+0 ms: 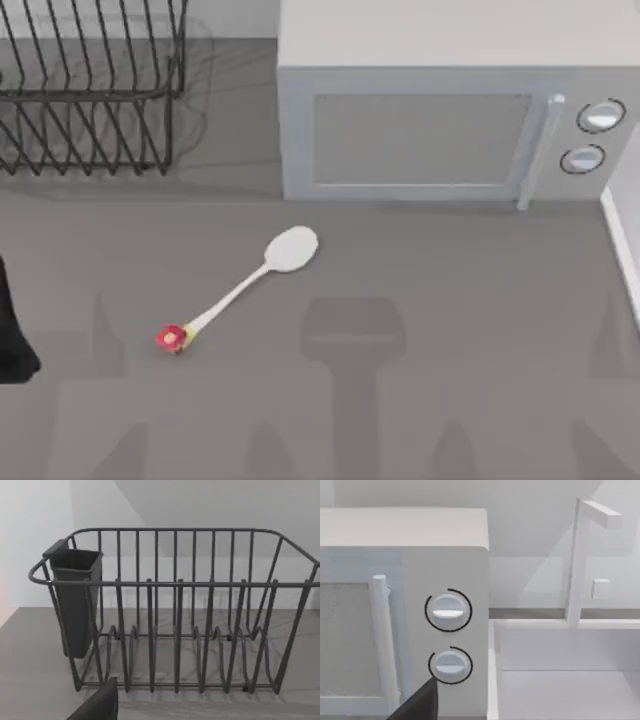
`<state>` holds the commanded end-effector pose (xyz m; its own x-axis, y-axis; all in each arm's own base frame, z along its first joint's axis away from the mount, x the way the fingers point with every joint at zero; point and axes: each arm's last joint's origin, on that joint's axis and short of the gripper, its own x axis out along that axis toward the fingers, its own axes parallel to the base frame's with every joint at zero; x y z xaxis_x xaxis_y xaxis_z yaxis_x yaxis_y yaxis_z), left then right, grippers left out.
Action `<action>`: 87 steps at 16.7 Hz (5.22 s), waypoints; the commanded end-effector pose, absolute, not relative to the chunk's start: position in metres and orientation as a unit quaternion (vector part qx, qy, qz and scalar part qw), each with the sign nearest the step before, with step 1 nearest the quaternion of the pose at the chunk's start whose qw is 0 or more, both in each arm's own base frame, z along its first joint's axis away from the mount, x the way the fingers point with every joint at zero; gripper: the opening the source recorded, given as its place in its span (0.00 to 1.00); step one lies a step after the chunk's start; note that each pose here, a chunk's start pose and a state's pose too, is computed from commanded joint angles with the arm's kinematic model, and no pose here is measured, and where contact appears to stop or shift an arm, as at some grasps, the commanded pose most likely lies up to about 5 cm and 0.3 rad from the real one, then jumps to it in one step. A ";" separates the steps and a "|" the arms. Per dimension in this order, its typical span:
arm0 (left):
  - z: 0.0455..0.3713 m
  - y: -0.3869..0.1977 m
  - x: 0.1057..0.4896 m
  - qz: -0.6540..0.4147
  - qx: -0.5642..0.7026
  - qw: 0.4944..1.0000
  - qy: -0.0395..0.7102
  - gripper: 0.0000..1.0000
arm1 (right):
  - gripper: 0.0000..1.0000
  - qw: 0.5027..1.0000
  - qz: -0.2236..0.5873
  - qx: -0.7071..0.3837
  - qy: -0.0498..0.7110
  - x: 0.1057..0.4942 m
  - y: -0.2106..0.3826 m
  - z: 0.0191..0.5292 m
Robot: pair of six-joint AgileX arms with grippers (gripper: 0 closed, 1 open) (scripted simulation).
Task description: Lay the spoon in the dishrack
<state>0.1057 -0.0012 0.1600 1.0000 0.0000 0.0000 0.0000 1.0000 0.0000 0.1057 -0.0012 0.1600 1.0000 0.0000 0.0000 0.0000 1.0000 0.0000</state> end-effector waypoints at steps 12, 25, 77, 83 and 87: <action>0.238 -0.021 0.139 -0.082 0.064 0.972 0.209 1.00 | 1.00 1.000 0.000 0.000 0.000 0.106 -0.001 0.160; 0.221 -0.147 0.323 -0.257 0.248 0.711 0.606 1.00 | 1.00 1.000 0.000 0.000 0.000 0.106 -0.001 0.160; 0.140 -0.183 0.353 -0.285 0.275 0.661 0.637 0.00 | 1.00 1.000 0.000 0.000 0.000 0.106 -0.001 0.160; 0.243 -0.186 0.359 -0.284 0.275 0.649 0.650 0.00 | 1.00 1.000 0.000 0.000 0.000 0.106 -0.001 0.160; 0.301 -0.178 0.347 -0.283 0.273 0.658 0.642 0.00 | 1.00 1.000 0.000 0.000 0.000 0.106 -0.001 0.160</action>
